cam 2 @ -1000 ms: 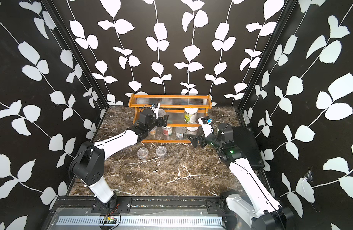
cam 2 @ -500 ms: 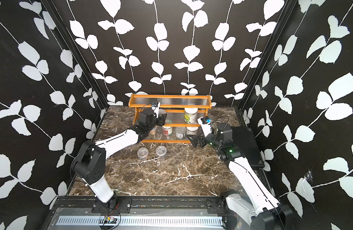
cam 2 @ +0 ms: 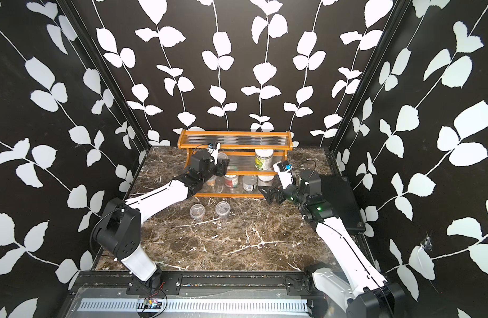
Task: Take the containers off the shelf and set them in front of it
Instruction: 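Pick up a container from the shelf, then place the container at the center of the board.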
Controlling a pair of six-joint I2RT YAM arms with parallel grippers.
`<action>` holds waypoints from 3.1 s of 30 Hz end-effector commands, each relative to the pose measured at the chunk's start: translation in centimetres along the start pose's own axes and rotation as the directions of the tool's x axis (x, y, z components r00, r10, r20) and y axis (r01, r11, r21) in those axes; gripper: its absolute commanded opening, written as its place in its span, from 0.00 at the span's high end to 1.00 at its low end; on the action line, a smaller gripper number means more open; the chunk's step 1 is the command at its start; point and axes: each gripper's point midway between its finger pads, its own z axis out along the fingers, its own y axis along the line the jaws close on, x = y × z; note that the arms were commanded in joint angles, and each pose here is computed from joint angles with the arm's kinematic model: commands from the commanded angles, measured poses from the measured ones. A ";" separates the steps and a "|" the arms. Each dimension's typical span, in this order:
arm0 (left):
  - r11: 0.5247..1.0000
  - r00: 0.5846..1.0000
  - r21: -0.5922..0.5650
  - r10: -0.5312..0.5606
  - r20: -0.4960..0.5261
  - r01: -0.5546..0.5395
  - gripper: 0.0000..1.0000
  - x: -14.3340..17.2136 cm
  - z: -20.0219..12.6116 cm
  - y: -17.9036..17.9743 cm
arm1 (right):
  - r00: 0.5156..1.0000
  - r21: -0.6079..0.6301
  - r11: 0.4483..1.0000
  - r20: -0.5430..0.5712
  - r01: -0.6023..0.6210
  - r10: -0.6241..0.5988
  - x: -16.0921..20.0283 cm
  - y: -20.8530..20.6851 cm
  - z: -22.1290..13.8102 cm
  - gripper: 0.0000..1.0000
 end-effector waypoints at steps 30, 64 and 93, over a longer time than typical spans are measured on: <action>0.971 0.985 0.227 0.106 -0.135 -0.073 0.35 11.1 -11.1 -17.7 | 1.000 0.129 0.991 -0.010 0.014 -0.013 1.4 -1.1 -2.0 0.00; 1.000 0.978 0.028 0.010 -0.210 -0.004 0.30 19.7 -4.2 -16.3 | 0.999 0.186 0.982 -0.053 0.018 -0.009 2.8 -2.1 -2.5 0.00; 0.998 0.973 0.056 0.049 -0.226 -0.037 0.07 17.0 -6.4 -15.7 | 0.999 0.162 0.987 -0.054 0.013 -0.004 2.5 -2.1 -1.9 0.00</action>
